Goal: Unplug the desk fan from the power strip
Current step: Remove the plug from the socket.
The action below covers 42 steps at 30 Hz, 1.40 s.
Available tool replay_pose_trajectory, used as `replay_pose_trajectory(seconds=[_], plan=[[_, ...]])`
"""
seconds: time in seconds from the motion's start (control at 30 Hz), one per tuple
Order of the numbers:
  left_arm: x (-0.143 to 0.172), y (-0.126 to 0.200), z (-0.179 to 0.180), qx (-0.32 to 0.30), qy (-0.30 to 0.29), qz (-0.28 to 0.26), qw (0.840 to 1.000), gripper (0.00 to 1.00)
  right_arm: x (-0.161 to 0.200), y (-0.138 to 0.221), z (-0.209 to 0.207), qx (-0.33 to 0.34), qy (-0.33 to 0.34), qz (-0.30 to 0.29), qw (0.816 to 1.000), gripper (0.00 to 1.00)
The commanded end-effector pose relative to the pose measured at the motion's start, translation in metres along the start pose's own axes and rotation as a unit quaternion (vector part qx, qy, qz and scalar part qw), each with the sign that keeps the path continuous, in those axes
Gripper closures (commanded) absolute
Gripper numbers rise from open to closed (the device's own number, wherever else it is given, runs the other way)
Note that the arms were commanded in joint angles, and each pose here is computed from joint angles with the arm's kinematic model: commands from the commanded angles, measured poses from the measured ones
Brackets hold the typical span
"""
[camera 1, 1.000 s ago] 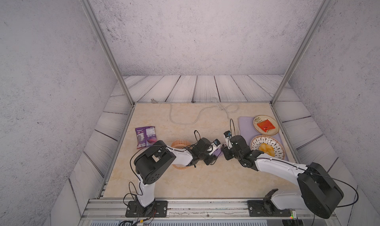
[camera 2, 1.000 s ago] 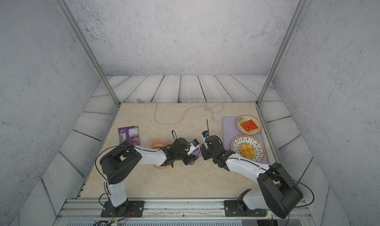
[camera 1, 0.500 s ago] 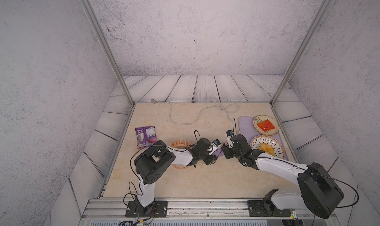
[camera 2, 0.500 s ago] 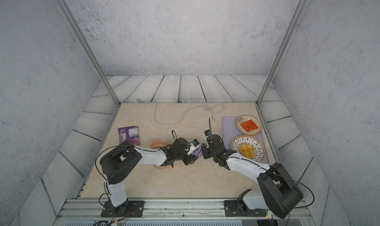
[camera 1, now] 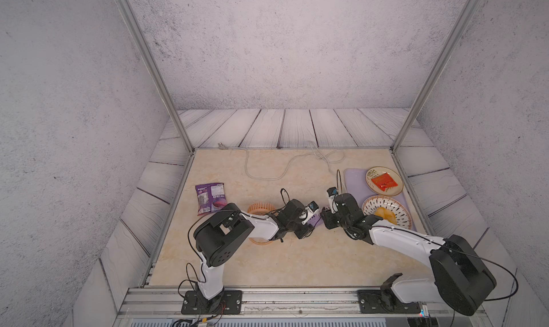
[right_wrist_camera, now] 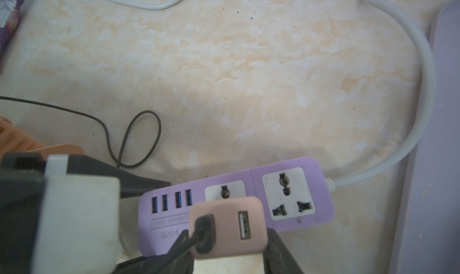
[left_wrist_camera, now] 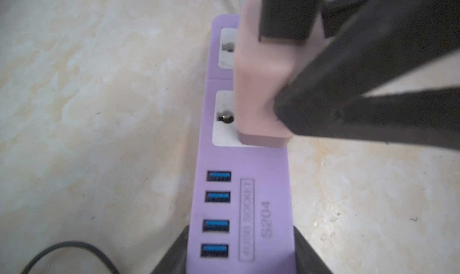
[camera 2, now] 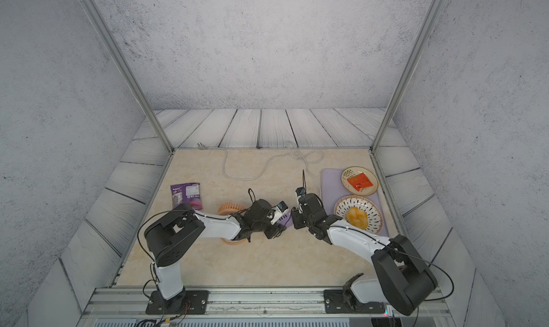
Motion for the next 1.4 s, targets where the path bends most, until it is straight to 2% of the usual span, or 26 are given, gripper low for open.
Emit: replay_pose_trajectory(seconds=[0.0,0.4,0.73,1.1,1.37], plan=[[-0.001,-0.004,0.007,-0.019,0.014,-0.01,1.0,1.0,-0.013,0.003,0.013,-0.035,-0.018,0.015,0.999,0.89],[-0.002,-0.004,0.007,-0.016,0.016,-0.011,1.0,1.0,-0.016,-0.001,0.016,-0.031,-0.017,0.053,0.998,0.89],[-0.003,-0.006,0.007,-0.015,0.017,-0.012,1.0,1.0,-0.014,0.005,0.028,-0.075,0.016,0.031,0.997,0.91],[-0.003,-0.004,0.007,-0.015,0.016,-0.009,1.0,1.0,-0.013,0.009,0.022,-0.055,0.024,0.016,0.998,0.91],[-0.004,-0.004,0.006,-0.014,0.016,-0.01,1.0,1.0,-0.008,0.0,0.022,-0.058,0.031,0.044,0.997,0.9]])
Point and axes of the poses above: each gripper's point midway between its finger pads, its own y axis back along the fingers, its own z axis along the line the jaws close on, x = y × z, the point moved 10 cm from there along y, back along the fingers, and after that the axes turned 6 degrees about -y, right-handed, at the moved point
